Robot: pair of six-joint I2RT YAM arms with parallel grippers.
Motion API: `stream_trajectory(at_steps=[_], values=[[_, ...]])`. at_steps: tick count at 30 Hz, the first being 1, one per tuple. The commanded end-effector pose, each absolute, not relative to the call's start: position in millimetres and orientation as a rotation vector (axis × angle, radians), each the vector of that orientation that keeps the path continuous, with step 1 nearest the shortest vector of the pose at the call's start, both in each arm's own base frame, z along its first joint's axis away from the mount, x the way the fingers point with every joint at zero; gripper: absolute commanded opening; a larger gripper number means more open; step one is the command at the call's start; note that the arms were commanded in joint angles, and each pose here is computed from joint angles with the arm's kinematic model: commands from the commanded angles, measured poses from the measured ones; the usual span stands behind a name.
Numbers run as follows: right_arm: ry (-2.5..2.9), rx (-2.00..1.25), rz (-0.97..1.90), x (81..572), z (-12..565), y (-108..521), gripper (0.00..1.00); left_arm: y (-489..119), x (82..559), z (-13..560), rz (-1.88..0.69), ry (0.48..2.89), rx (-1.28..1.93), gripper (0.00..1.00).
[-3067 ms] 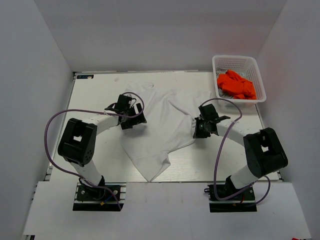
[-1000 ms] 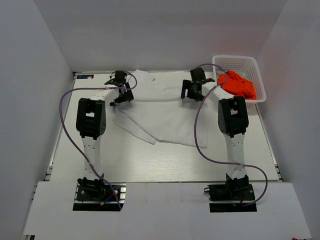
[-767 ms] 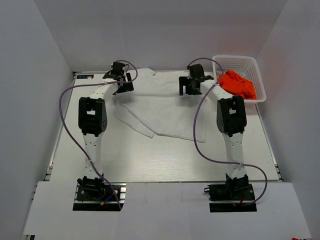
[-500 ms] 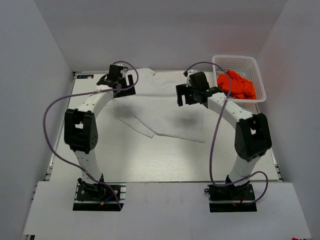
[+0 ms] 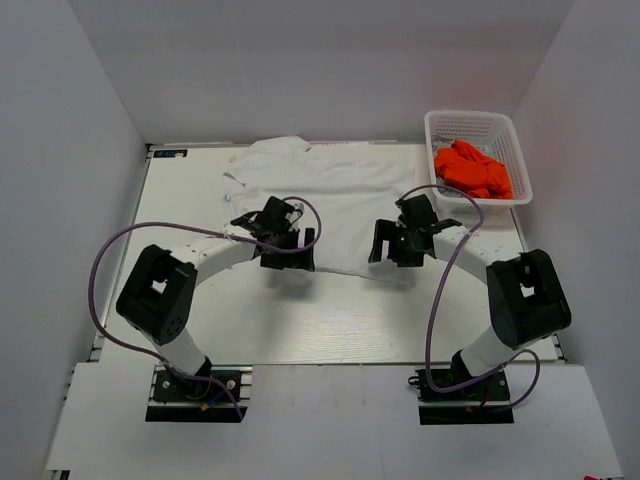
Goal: Fold and stack the t-shirts
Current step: Flatten out the tshirt
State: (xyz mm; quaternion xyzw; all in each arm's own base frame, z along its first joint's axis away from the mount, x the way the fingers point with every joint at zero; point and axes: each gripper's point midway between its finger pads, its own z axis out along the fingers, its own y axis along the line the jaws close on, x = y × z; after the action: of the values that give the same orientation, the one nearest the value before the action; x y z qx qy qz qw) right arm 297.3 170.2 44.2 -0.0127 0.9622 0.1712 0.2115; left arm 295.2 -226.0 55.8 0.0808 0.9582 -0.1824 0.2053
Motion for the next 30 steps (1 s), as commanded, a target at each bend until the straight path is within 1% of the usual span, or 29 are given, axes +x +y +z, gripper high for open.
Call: stream_trajectory(at_steps=[1, 3, 5, 6, 8, 9, 12, 13, 15, 16, 18, 19, 21, 22, 24, 26, 27, 30], values=[[2.669, 0.031, 0.604, 303.7, 43.1, 184.2, 0.9, -239.8, 292.4, 57.1, -0.512, 2.625, 0.324, 1.0], [2.686, 0.049, 0.629, 303.2, 38.7, 183.7, 0.9, -240.5, 304.1, 55.0, -0.445, 2.619, 0.314, 1.0], [2.683, 0.064, 0.624, 305.4, 37.0, 180.6, 0.9, -240.0, 308.6, 50.8, -0.364, 2.621, 0.318, 0.96], [2.684, 0.064, 0.622, 305.0, 36.1, 179.9, 0.9, -238.9, 311.7, 45.8, -0.335, 2.636, 0.314, 0.91], [2.687, 0.081, 0.622, 304.9, 35.9, 176.5, 0.9, -232.3, 309.6, 37.3, -0.28, 2.671, 0.297, 0.83], [2.688, 0.083, 0.623, 304.4, 35.2, 176.0, 0.9, -229.7, 311.5, 35.4, -0.252, 2.676, 0.292, 0.76], [2.688, 0.09, 0.625, 304.3, 35.1, 174.2, 0.9, -226.0, 303.2, 20.4, -0.216, 2.712, 0.308, 0.68], [2.694, 0.091, 0.623, 302.7, 33.1, 173.7, 0.9, -222.5, 302.0, 19.4, -0.193, 2.719, 0.306, 0.6], [2.694, 0.102, 0.62, 303.3, 33.0, 171.1, 0.9, -217.4, 298.2, 8.6, -0.147, 2.76, 0.31, 0.52], [2.695, 0.104, 0.621, 302.8, 32.3, 170.6, 0.9, -219.3, 300.8, 11.1, -0.153, 2.753, 0.309, 0.45], [2.699, 0.12, 0.615, 302.8, 30.3, 167.2, 0.9, -217.2, 298.0, 6.3, -0.139, 2.772, 0.312, 0.35], [2.697, 0.134, 0.611, 303.0, 30.4, 166.2, 0.9, -215.2, 295.2, 5.6, -0.13, 2.784, 0.314, 0.26], [2.701, 0.143, 0.608, 302.5, 29.0, 163.8, 0.9, -209.5, 286.6, 0.8, -0.109, 2.817, 0.305, 0.14], [2.701, 0.149, 0.61, 302.4, 29.5, 163.6, 0.9, -209.5, 285.6, 6.6, -0.123, 2.807, 0.279, 0.02], [2.7, 0.159, 0.607, 303.6, 28.3, 161.3, 0.9, -191.4, 271.1, 2.0, -0.022, 2.86, 0.208, 0.0], [2.701, 0.162, 0.606, 302.8, 27.8, 159.9, 0.9, -178.6, 261.9, 10.9, 0.053, 2.881, 0.091, 0.0], [2.702, 0.166, 0.604, 302.0, 28.1, 158.6, 0.9, -169.9, 248.5, 15.2, 0.096, 2.925, 0.065, 0.0], [2.71, 0.175, 0.599, 299.7, 24.9, 156.6, 0.9, -158.2, 225.3, 32.6, 0.097, 2.952, -0.031, 0.0]])
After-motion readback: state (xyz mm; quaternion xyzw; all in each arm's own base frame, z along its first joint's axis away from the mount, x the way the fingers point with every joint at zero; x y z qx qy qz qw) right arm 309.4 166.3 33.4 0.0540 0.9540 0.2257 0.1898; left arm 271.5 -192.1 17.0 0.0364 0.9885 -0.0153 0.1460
